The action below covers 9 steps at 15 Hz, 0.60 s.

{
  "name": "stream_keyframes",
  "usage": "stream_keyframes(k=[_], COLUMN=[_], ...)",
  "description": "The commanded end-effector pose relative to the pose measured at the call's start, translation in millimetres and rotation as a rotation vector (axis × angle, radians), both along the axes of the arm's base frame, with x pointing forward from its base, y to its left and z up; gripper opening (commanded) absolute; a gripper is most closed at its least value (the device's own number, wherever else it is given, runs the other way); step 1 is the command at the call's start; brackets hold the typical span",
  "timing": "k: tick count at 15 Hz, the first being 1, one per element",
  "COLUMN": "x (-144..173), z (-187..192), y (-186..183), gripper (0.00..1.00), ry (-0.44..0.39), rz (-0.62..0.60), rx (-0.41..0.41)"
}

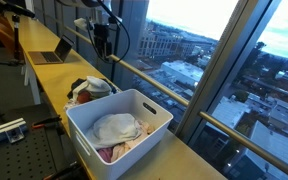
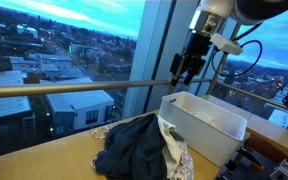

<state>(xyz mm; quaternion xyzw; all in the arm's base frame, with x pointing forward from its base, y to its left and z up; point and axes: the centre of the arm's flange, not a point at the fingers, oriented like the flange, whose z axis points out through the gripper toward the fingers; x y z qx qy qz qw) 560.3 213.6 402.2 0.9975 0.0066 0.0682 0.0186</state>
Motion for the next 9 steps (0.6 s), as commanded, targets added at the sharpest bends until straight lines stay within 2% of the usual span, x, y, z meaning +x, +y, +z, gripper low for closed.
stream_keyframes(k=[1, 5, 9], x=[-27, -33, -19], z=[25, 12, -37], y=[-86, -163, -216], gripper=[1.0, 1.0, 1.0], ry=[-0.032, -0.03, 0.001], rz=[-0.08, -0.155, -0.176], rx=[0.032, 0.011, -0.006])
